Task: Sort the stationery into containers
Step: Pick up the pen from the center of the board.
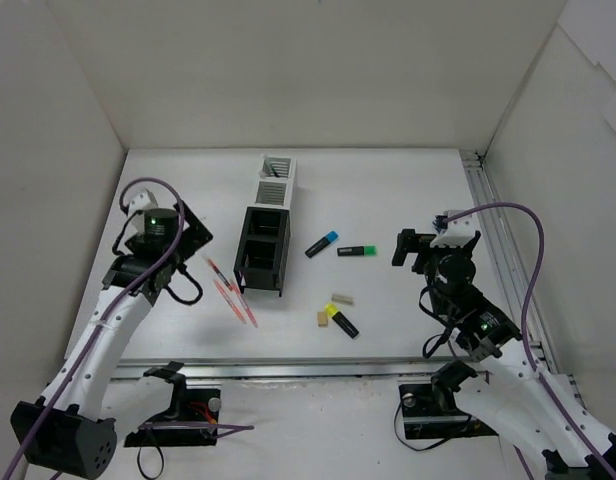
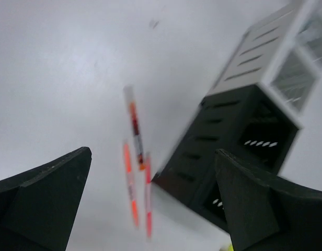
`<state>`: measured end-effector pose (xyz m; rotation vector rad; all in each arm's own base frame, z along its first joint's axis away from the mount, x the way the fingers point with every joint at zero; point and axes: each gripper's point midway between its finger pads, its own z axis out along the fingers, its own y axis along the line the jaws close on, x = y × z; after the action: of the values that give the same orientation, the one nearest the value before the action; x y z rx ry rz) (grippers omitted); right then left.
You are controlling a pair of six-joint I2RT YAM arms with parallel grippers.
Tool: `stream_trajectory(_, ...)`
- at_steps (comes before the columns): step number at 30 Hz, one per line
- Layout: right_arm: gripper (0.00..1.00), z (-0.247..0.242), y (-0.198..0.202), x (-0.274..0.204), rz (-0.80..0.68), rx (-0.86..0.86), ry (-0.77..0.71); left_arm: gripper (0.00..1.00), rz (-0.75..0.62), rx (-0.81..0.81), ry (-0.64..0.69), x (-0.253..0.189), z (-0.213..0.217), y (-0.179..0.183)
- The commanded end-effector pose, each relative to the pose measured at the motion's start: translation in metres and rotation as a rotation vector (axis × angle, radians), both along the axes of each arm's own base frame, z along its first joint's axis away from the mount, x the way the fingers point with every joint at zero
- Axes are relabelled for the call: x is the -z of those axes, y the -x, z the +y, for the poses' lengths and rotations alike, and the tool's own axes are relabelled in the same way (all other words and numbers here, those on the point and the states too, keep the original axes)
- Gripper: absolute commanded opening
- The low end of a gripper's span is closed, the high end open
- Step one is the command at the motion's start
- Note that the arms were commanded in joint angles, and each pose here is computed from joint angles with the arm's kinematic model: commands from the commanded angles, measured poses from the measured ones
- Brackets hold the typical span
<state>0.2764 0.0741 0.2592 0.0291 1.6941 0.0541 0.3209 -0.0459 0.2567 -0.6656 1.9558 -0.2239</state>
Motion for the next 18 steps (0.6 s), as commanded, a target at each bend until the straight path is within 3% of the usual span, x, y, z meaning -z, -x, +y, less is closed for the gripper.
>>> stream_trajectory(1, 0.98, -0.016, 0.000, -0.005, 0.010, 0.122, -0.071, 1.00, 0.262, -0.083, 0.099, 0.072, 0.001, 0.046)
stream_trajectory(6, 0.98, -0.028, 0.009, -0.004, -0.008, 0.163, -0.093, 1.00, 0.340, -0.176, 0.129, 0.113, 0.014, 0.055)
stream_trajectory(11, 0.98, -0.037, 0.012, -0.003, -0.012, 0.206, -0.089, 0.99, 0.357, -0.244, 0.121, 0.122, 0.018, 0.028)
stream_trajectory(18, 0.98, -0.049, 0.012, 0.008, 0.026, 0.278, -0.036, 0.99, 0.502, -0.296, 0.099, 0.153, 0.015, -0.015)
